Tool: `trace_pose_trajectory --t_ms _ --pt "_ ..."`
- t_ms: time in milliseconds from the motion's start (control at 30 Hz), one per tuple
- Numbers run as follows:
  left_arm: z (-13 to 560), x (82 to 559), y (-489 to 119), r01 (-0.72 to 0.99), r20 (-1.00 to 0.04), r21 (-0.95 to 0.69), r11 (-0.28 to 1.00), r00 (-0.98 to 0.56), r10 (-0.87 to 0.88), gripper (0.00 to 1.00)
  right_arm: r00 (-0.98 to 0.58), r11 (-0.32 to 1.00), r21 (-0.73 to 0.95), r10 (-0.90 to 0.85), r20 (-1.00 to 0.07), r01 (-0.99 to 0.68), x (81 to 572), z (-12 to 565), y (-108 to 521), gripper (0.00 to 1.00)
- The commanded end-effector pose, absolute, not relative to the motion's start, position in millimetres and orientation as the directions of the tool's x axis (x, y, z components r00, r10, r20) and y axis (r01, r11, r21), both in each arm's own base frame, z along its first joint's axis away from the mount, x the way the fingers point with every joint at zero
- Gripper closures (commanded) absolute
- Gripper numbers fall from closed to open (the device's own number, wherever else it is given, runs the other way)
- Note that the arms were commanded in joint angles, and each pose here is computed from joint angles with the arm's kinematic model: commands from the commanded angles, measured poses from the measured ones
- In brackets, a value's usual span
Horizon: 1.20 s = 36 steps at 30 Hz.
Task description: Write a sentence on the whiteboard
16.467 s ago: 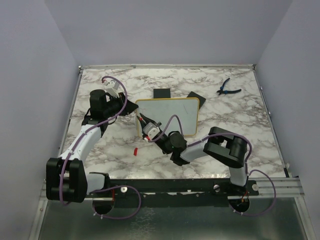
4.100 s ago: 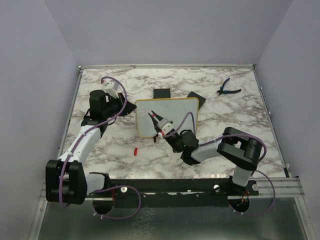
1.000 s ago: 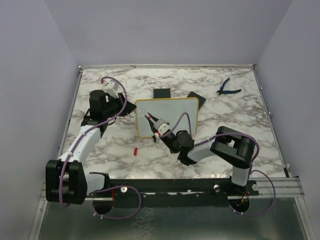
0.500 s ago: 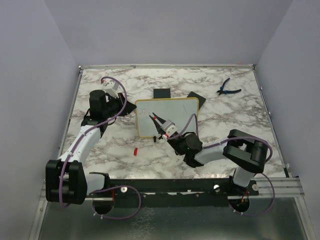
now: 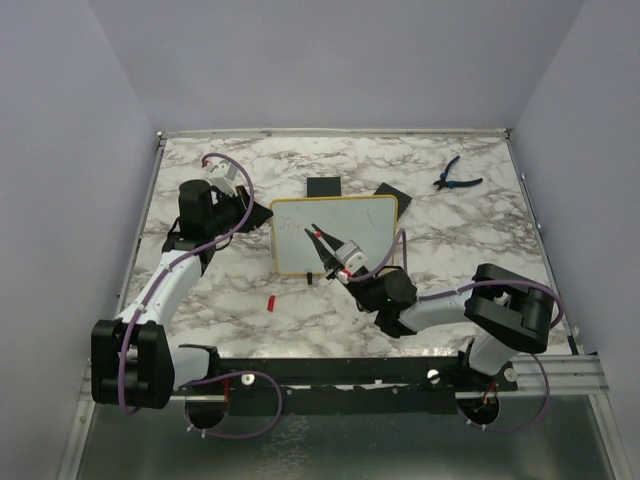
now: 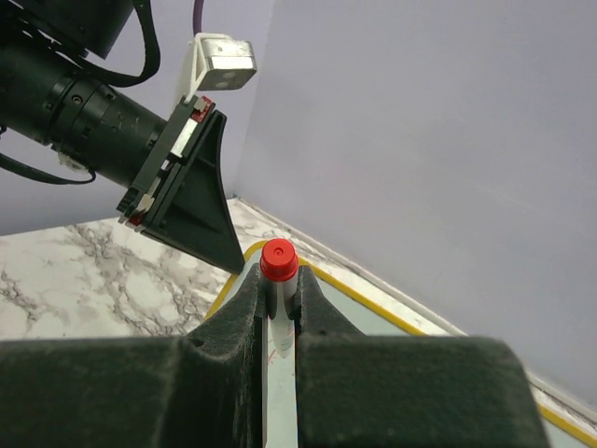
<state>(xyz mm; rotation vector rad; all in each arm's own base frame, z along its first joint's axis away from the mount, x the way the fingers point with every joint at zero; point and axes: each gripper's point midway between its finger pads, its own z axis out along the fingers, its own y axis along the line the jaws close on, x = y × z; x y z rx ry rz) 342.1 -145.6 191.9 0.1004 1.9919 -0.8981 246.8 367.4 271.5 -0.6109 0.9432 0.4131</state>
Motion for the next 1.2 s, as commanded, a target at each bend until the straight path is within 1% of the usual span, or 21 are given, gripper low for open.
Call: trace_pose_trajectory --t_ms 0,733,1167 --pt "209 341 -148 0.439 -0.800 -0.535 0.722 -0.537 -0.266 0.89 0.597 0.813 -0.213 0.194 -0.778 -0.542 241 308 351 0.99" --pt "210 340 -147 0.440 -0.806 -0.528 0.726 -0.530 -0.265 0.89 0.593 0.817 -0.230 0.161 -0.789 -0.528 258 295 360 0.99" --pt "210 340 -147 0.441 -0.805 -0.529 0.725 -0.530 -0.265 0.89 0.616 0.837 -0.232 0.150 -0.773 -0.496 271 304 362 0.99"
